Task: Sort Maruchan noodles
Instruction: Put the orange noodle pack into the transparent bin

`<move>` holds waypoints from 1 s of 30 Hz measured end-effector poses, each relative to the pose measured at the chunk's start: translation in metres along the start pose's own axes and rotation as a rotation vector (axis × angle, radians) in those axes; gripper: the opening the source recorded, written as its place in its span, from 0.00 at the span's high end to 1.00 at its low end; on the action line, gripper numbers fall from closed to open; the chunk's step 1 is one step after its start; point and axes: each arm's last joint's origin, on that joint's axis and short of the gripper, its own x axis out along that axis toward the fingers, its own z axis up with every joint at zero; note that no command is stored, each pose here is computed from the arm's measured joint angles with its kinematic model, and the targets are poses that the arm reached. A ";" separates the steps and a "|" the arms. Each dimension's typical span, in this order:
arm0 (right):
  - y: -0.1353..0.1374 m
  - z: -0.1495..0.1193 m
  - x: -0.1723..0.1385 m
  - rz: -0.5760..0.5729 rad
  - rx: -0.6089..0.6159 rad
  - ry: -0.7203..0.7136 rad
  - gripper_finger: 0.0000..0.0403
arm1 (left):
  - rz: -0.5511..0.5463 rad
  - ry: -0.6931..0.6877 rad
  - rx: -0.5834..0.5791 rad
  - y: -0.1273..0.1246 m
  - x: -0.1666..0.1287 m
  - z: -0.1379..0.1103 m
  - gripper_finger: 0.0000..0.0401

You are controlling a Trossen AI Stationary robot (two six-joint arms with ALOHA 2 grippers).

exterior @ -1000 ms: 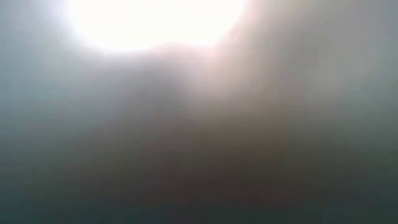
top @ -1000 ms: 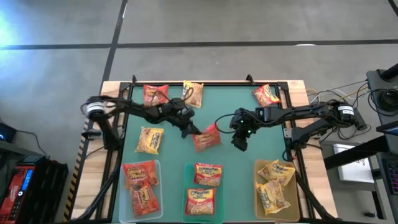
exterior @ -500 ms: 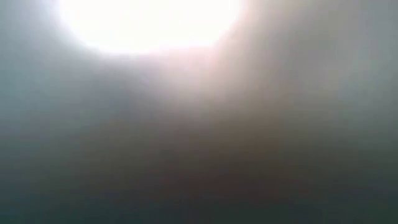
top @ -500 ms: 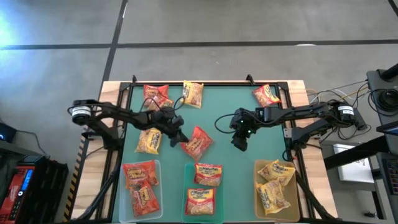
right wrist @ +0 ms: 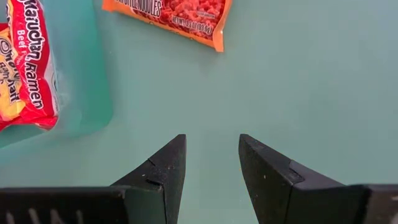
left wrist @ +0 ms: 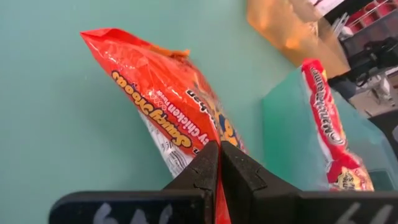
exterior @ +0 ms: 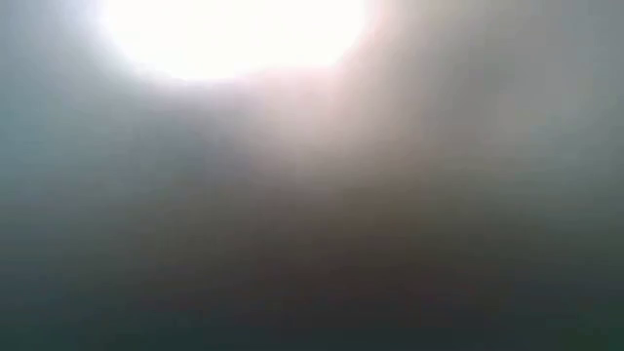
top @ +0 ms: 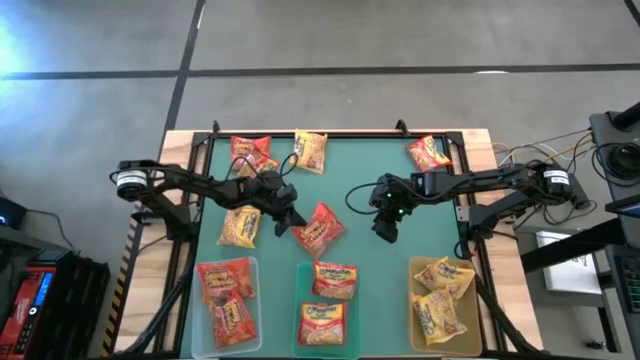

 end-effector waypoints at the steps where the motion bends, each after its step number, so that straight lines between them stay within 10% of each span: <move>1: 0.000 0.000 0.000 0.000 0.000 0.000 0.65 | -0.003 -0.007 0.000 -0.001 0.000 0.001 1.00; 22: 0.008 0.024 -0.003 0.055 -0.091 -0.249 0.65 | 0.056 -0.134 0.025 -0.007 0.001 0.031 1.00; 30: 0.009 0.024 -0.003 0.081 0.056 -0.248 0.65 | 0.107 0.009 0.000 -0.009 0.003 0.038 0.93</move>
